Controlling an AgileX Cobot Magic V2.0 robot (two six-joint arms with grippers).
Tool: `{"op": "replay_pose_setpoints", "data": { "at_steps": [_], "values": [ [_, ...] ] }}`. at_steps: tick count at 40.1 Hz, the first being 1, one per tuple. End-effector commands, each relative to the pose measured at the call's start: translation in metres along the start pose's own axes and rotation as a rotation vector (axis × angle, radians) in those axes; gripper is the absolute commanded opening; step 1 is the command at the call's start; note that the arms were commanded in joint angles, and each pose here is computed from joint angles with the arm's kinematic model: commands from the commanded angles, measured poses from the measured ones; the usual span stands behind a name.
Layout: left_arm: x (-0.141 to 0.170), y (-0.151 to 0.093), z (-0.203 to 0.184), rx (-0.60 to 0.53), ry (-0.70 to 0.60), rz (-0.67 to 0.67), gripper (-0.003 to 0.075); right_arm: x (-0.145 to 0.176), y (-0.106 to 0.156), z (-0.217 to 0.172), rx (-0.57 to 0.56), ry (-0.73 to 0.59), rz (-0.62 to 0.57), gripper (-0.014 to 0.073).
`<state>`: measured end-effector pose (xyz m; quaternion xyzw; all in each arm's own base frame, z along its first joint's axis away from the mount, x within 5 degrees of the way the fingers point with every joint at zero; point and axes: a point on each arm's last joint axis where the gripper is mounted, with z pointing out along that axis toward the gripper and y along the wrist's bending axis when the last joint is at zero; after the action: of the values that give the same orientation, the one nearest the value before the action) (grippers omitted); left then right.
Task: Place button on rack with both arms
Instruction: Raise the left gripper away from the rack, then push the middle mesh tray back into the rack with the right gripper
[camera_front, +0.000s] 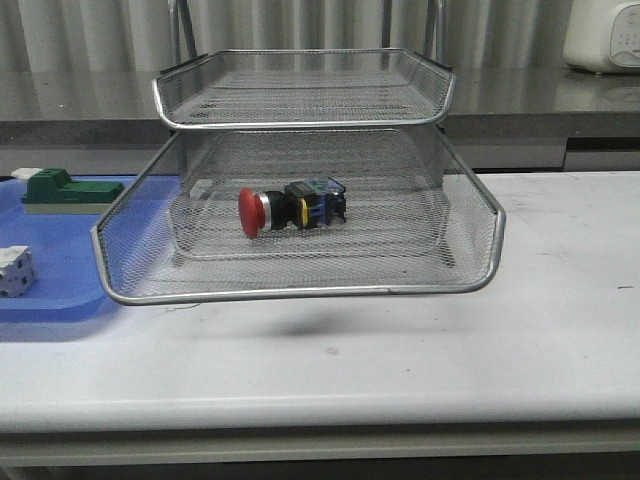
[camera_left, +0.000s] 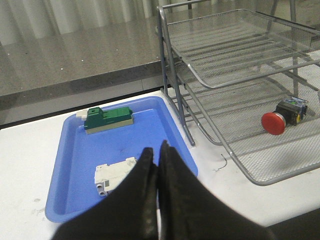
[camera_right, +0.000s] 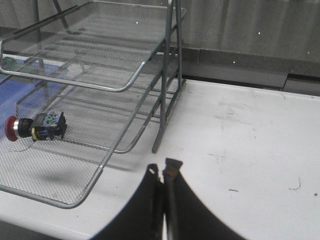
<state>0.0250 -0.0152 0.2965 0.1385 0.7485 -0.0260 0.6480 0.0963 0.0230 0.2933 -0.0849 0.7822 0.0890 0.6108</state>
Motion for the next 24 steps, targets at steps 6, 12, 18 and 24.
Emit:
{"op": "replay_pose_setpoints", "data": {
  "at_steps": [6, 12, 18, 24],
  "values": [
    [-0.014, 0.002, -0.002, -0.02, -0.086, -0.023, -0.0019, -0.033, -0.009, 0.045, 0.021, 0.068, 0.033, -0.0059],
    [-0.014, 0.002, -0.002, -0.02, -0.086, -0.023, -0.0019, -0.041, 0.001, 0.076, -0.062, 0.15, 0.035, -0.0059],
    [-0.014, 0.002, -0.002, -0.02, -0.086, -0.023, -0.0019, -0.04, 0.032, 0.103, -0.2, 0.202, -0.013, -0.0059],
    [-0.014, 0.002, -0.002, -0.02, -0.086, -0.023, -0.0019, -0.03, 0.074, 0.12, -0.351, 0.262, -0.076, -0.0059]
  ]
}}
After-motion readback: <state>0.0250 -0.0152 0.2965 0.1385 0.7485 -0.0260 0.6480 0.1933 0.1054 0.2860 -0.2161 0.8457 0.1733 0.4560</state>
